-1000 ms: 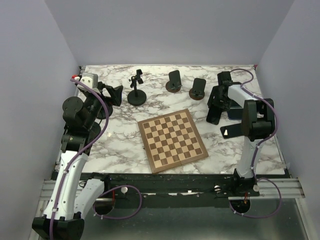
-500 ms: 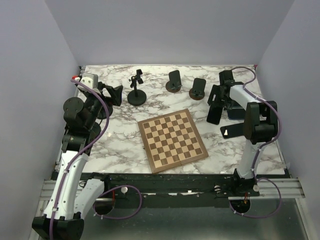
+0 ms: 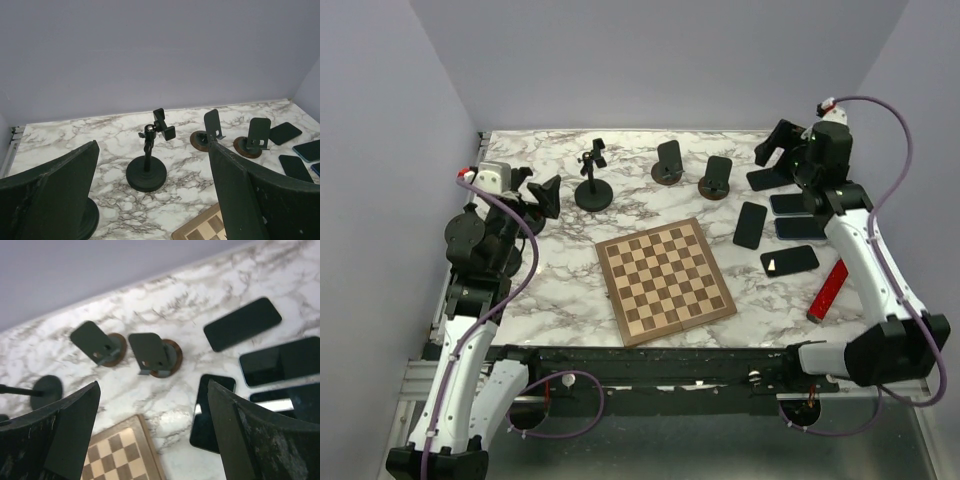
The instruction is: Remove the phone from the phone stand
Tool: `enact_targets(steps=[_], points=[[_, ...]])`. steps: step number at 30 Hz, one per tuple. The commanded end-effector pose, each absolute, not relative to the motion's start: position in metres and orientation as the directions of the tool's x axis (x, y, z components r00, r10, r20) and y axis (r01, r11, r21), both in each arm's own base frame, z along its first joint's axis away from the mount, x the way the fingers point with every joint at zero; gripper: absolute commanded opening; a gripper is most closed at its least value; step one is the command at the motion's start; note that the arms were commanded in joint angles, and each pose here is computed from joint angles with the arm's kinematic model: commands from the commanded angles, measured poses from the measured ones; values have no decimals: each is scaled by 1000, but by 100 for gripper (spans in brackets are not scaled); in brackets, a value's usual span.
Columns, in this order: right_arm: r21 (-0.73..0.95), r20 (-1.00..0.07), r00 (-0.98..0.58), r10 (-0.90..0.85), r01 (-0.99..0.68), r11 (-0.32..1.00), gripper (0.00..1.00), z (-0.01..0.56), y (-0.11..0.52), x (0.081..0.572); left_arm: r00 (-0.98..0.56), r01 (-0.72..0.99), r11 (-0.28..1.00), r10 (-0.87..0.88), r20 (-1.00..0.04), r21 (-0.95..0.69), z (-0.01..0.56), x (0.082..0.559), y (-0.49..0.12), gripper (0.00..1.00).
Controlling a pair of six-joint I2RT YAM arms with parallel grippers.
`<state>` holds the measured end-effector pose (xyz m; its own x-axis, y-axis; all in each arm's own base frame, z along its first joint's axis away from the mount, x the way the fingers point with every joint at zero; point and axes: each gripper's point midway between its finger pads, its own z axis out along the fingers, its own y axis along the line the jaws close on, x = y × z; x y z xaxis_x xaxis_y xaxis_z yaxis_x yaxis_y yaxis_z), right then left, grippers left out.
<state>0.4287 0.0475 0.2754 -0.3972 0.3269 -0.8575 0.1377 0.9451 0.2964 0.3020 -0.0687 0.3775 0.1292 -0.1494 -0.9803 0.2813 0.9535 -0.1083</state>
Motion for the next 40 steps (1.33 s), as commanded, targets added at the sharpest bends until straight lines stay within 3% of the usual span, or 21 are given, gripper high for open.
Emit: enact_targets(steps=[1, 9, 17, 28, 40], points=[[352, -922, -189, 338, -43, 935, 95, 342, 62, 412, 239, 241, 968, -130, -962, -71, 392, 294, -59, 98], [337, -904, 155, 398, -316, 887, 100, 438, 77, 331, 397, 208, 974, -164, -903, -85, 410, 268, -47, 99], [366, -818, 373, 438, -250, 896, 100, 481, 43, 278, 561, 196, 948, -319, -764, -252, 452, 214, -22, 99], [459, -745, 478, 466, -139, 877, 100, 496, 8, 249, 706, 153, 924, -350, -616, -349, 489, 138, 14, 99], [515, -691, 545, 475, -89, 852, 100, 481, -11, 236, 682, 146, 928, -346, -644, -344, 487, 134, 13, 98]])
